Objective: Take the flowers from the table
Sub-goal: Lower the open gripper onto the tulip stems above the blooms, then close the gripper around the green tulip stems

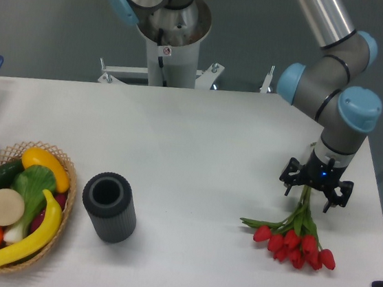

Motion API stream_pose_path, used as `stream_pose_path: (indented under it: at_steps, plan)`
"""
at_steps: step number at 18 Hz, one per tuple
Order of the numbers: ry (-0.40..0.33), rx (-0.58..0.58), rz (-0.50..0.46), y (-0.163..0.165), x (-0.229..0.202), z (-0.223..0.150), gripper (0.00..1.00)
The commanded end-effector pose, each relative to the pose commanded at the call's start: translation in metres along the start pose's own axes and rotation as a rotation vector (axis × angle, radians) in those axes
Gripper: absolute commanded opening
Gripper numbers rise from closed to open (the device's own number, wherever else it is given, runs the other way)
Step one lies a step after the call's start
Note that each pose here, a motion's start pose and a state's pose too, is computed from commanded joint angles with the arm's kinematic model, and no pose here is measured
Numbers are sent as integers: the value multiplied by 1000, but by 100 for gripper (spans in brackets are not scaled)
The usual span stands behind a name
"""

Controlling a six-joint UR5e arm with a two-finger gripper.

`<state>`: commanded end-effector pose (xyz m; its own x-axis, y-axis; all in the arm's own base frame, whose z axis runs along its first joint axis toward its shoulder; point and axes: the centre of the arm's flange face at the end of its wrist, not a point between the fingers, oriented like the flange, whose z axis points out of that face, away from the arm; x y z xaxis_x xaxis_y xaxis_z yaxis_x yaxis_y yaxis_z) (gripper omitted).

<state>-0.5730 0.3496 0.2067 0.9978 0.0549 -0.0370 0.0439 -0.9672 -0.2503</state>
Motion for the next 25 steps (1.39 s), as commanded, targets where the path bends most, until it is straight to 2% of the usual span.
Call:
stream_pose_path:
  at_steps: [20, 21, 25]
  plan:
    - [17, -8, 8, -1, -6, 19, 100]
    - [17, -8, 8, -1, -6, 19, 97]
    - [16, -6, 8, -1, -6, 19, 65]
